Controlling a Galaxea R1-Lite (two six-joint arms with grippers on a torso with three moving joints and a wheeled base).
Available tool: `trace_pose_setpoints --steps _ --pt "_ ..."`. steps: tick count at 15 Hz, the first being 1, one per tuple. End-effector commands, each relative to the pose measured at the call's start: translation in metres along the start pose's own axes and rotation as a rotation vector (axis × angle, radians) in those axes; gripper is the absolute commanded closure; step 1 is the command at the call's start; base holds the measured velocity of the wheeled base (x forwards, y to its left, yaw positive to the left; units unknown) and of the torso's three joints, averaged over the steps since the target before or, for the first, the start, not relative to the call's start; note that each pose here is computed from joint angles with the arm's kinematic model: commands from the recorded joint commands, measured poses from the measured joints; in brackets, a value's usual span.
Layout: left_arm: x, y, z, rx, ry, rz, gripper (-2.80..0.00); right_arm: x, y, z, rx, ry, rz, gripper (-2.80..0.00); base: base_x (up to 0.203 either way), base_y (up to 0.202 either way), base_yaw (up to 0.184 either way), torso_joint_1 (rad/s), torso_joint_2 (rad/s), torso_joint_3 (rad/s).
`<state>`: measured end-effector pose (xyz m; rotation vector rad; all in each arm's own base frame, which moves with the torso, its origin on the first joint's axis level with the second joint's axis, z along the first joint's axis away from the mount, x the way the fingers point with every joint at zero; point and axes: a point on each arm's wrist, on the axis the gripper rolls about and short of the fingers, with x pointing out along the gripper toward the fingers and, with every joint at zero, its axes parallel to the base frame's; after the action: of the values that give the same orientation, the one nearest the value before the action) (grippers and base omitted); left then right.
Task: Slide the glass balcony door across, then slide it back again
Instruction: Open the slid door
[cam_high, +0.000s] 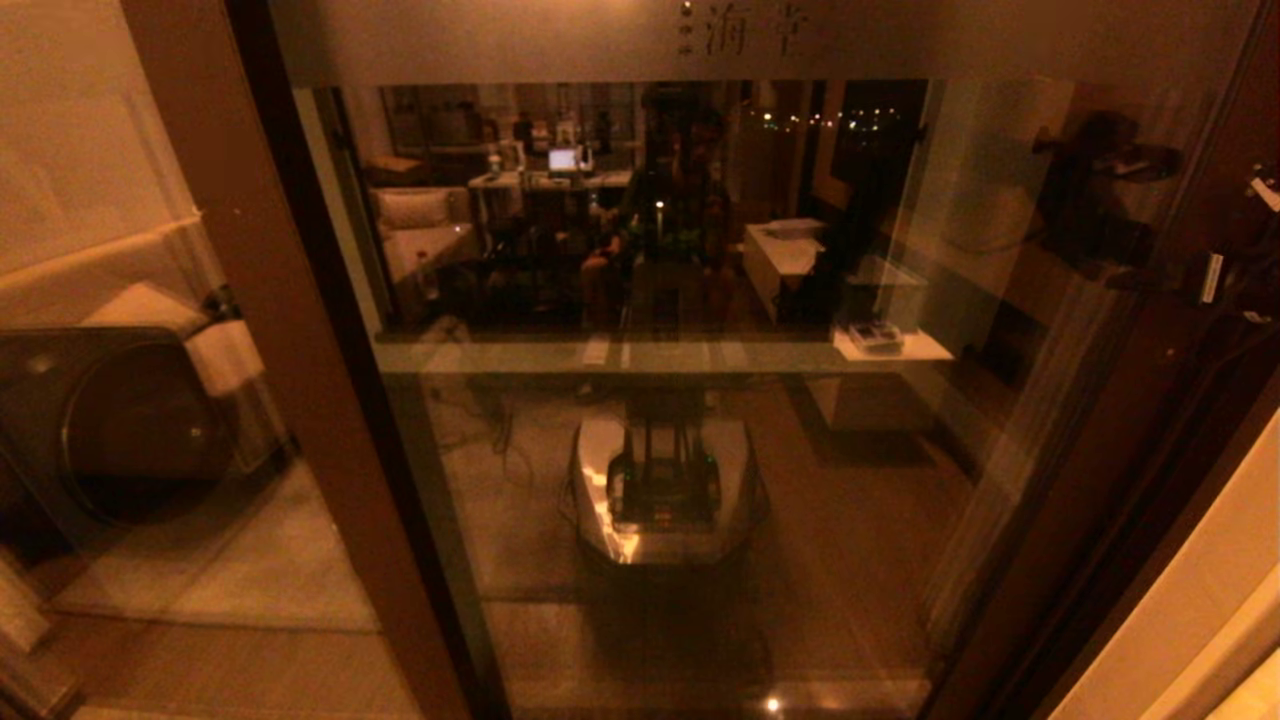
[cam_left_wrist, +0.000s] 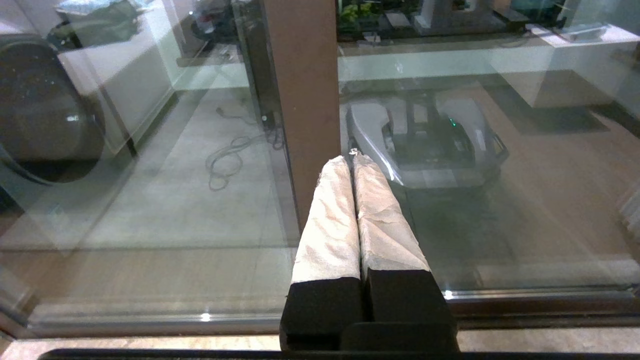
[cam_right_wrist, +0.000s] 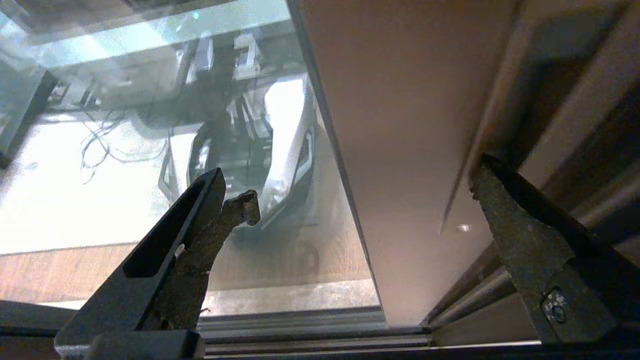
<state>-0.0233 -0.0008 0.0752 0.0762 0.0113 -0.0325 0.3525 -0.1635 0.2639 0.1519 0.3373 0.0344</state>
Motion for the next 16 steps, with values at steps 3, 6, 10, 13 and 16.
trace_pose_setpoints --steps 3,6,10,13,16 --pt "0.000 0.000 0.000 0.000 0.000 0.000 0.00 -0.008 0.003 0.006 -0.024 -0.047 -0.035 -2.80 0.000 0.000 0.000 0.000 0.00 0.000" --pt "0.000 0.000 0.000 -0.001 0.000 0.000 0.00 -0.003 0.001 0.004 -0.027 -0.052 -0.043 -2.80 0.000 0.000 0.000 0.000 0.00 0.000" --pt "0.000 0.000 0.000 0.000 0.000 0.000 0.00 0.001 -0.001 0.002 -0.027 -0.048 -0.044 -2.80 0.000 0.000 0.000 0.000 0.00 0.000" --pt "0.000 0.000 0.000 0.000 0.000 0.000 0.00 0.005 -0.003 0.000 -0.024 -0.041 -0.040 -2.80 0.000 0.000 0.000 0.000 0.00 0.000" --pt "0.000 0.000 0.000 -0.001 0.001 0.000 0.00 0.015 0.003 -0.001 -0.032 -0.046 -0.019 -2.80 0.000 0.000 0.000 0.000 0.00 0.000"
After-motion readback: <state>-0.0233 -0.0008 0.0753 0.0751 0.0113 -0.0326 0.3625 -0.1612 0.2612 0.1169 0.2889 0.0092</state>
